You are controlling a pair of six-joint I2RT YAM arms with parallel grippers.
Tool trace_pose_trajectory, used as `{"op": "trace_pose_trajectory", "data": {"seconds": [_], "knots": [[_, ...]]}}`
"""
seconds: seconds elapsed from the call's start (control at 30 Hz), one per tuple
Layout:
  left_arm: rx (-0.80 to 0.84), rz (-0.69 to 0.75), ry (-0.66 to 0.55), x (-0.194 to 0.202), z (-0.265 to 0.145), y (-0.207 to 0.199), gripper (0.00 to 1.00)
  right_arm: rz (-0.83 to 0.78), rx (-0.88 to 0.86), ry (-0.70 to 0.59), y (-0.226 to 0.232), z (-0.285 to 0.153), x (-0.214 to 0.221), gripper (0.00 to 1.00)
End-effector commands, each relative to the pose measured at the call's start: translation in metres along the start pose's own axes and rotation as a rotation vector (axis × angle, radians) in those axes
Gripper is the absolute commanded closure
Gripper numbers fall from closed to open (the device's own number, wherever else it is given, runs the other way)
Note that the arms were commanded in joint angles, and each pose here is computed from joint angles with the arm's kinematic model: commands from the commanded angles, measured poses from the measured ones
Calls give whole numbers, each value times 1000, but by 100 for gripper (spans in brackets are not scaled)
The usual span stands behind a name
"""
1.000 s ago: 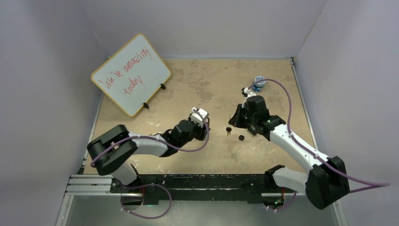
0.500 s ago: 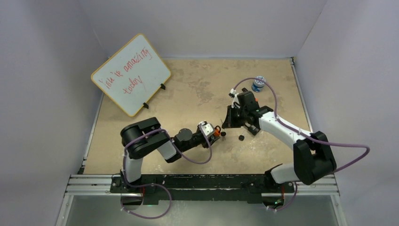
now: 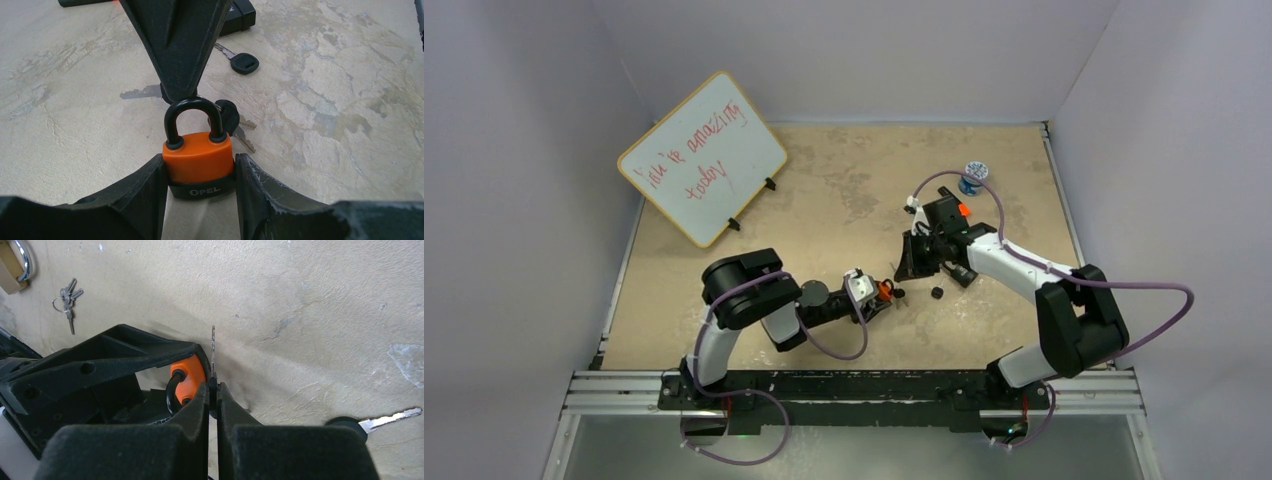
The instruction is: Unlock with the key
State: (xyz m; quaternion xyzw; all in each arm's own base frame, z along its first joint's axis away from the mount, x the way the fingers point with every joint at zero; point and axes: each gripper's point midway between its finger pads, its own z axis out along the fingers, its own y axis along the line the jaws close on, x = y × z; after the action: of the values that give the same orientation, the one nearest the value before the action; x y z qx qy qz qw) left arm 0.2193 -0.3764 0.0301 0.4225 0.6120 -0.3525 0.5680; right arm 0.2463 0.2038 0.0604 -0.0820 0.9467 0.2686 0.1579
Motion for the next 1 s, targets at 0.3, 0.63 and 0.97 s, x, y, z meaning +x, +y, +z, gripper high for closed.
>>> {"op": "trace_pose_trajectory", "data": {"seconds": [0.3,0.63,0.97], "knots": [[-61,36,-42,-21,-15,9,12,30,-6,18,9,-14,9,100],[-273,-176,-45,-77,-45,37,7,69,78,-152,5,-44,-14,100],[-853,-603,257,-94,-73,101,4,100,129,-202,-8,-48,-10,100]]}}
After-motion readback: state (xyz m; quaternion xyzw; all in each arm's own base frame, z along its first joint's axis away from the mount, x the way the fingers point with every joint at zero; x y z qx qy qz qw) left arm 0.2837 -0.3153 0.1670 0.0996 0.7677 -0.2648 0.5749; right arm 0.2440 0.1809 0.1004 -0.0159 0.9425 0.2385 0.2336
